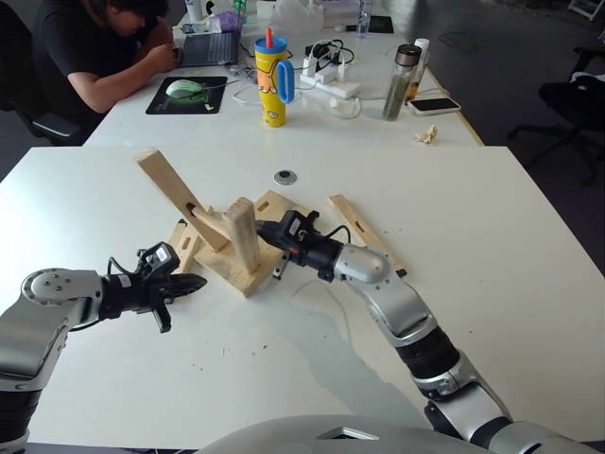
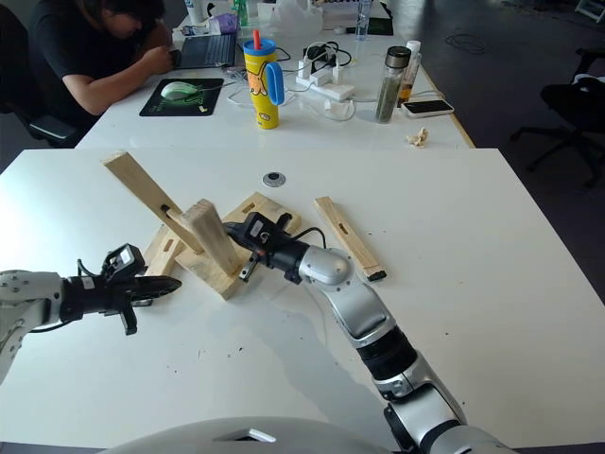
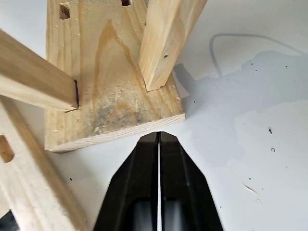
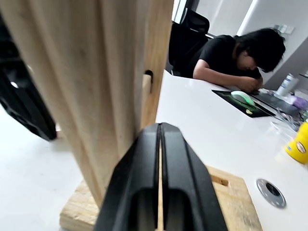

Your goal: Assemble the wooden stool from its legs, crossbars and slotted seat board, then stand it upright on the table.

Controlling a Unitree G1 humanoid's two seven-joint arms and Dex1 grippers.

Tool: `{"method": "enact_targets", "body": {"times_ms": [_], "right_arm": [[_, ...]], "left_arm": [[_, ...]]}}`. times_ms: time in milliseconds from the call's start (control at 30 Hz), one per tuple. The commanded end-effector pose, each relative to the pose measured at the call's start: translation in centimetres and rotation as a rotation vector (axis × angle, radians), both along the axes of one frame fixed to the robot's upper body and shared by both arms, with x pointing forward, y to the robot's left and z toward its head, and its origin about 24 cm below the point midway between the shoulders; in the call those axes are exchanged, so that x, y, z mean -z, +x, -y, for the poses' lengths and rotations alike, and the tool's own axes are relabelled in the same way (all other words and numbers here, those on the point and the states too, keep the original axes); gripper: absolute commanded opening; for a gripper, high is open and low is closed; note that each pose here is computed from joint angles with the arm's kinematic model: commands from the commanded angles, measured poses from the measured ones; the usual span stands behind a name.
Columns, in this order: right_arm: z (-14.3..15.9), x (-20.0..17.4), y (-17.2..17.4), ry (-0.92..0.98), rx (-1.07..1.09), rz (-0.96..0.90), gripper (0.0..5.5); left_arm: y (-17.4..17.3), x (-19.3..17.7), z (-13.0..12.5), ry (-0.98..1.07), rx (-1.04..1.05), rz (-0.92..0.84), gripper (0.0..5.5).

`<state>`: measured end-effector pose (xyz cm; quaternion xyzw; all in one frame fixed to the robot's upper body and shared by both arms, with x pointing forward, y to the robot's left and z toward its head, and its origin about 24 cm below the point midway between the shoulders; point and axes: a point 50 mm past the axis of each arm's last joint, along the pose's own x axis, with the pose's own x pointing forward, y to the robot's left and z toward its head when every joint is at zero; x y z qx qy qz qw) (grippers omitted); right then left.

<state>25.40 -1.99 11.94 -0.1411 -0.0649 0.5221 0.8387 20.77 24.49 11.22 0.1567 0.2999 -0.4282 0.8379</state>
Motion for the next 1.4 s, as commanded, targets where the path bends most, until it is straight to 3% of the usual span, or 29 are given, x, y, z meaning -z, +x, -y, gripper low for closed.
{"method": "enact_targets", "body": {"times_ms": [33,233,433,667,767,967,1067,1233,1400], "right_arm": [[0.9,-0.3,1.0,-0.051,0.058,0.000,0.00],[5.4,3.9,6.7,-0.333,0.283,-0.001,0.00],[5.7,6.5,8.9,-0.435,0.273,0.002,0.00],[5.7,6.6,10.1,-0.424,0.278,0.029,0.00],[5.3,7.1,10.3,-0.504,0.249,0.019,0.00],[6.3,10.8,8.7,-0.941,-0.001,-0.127,0.00],[7.7,12.4,6.8,-1.071,-0.178,-0.242,0.00],[8.5,13.1,4.3,-1.063,-0.306,-0.353,0.00],[7.3,12.7,1.6,-0.953,-0.363,-0.405,0.00]], "left_arm": [[-0.4,1.3,1.3,-0.001,0.022,-0.024,0.02],[-0.4,2.5,2.0,0.018,0.034,-0.043,0.02],[0.2,2.9,2.3,0.031,0.046,-0.033,0.02],[0.0,3.6,2.1,0.065,0.038,-0.050,0.02],[0.1,3.9,1.6,0.105,0.031,-0.050,0.02],[1.6,4.5,1.4,0.178,-0.018,0.042,0.02],[3.5,4.4,2.2,0.159,-0.081,0.152,0.02],[6.3,5.2,4.2,0.074,-0.187,0.308,0.02],[10.0,4.3,3.3,-0.011,-0.455,0.470,0.02]]}}
